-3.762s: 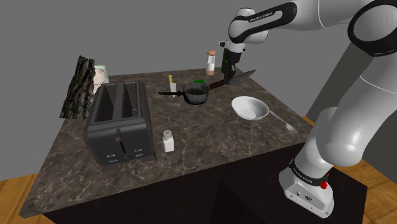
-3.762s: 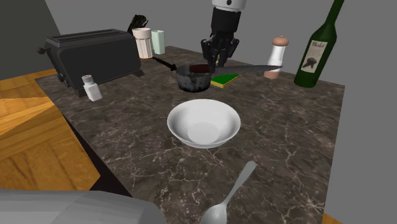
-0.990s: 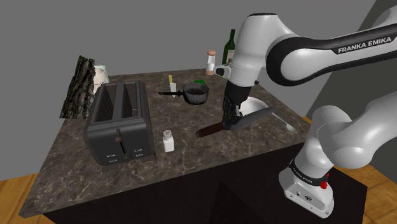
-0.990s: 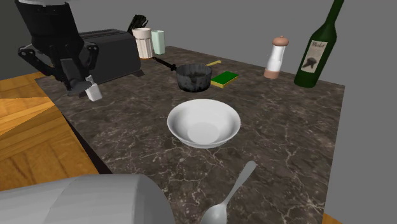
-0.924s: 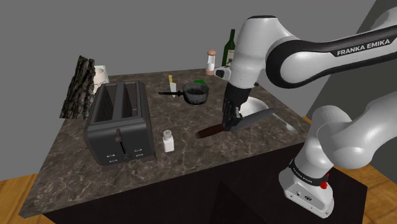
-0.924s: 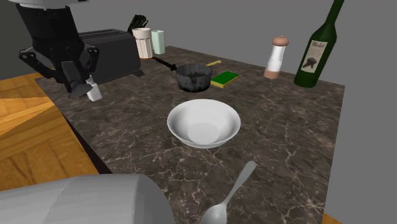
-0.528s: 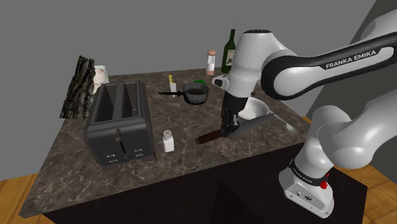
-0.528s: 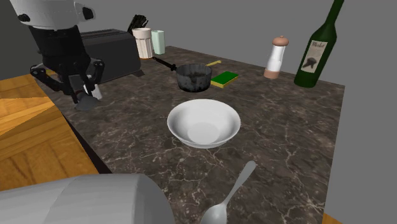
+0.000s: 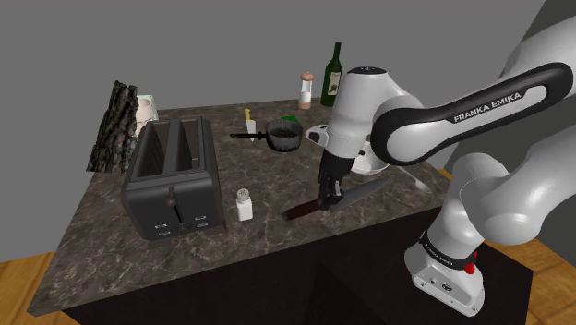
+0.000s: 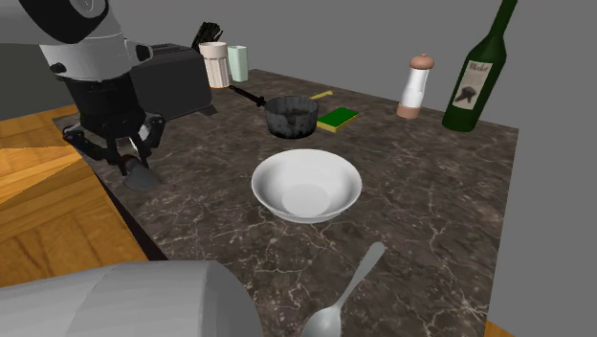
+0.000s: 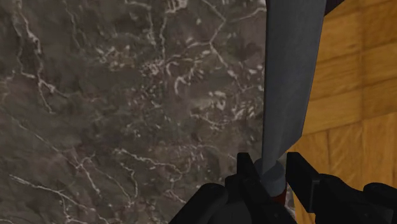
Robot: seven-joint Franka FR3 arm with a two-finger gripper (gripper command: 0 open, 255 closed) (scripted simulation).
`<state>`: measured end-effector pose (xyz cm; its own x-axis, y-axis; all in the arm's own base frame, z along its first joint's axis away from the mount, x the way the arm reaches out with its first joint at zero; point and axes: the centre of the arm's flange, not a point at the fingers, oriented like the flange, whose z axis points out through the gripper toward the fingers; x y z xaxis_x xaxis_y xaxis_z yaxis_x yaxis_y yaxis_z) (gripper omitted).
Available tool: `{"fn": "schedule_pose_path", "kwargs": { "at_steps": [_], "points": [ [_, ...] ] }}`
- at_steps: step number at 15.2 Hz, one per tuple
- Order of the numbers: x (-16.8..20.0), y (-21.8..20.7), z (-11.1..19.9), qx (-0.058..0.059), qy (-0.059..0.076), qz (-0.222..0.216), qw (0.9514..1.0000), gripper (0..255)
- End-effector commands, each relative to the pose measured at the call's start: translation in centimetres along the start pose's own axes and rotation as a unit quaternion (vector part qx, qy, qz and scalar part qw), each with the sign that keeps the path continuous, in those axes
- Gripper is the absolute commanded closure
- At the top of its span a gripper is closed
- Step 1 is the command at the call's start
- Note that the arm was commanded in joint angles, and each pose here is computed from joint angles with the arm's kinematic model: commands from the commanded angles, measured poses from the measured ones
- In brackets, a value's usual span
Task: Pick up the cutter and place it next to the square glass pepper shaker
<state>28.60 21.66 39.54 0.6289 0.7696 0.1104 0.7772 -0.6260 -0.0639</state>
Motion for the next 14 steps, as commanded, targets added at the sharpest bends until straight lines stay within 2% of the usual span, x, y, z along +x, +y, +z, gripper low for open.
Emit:
{"fn": "schedule_pose_path", "kwargs": {
  "at_steps": [1,9,14],
  "points": [
    [-0.1,0.1,1.1,0.0,0.0,0.0,1.0,255],
    [-0.6,0.4,5.3,0.0,0.0,0.0,1.0,255],
    [-0.6,0.4,5.3,0.0,0.0,0.0,1.0,255]
  ]
}}
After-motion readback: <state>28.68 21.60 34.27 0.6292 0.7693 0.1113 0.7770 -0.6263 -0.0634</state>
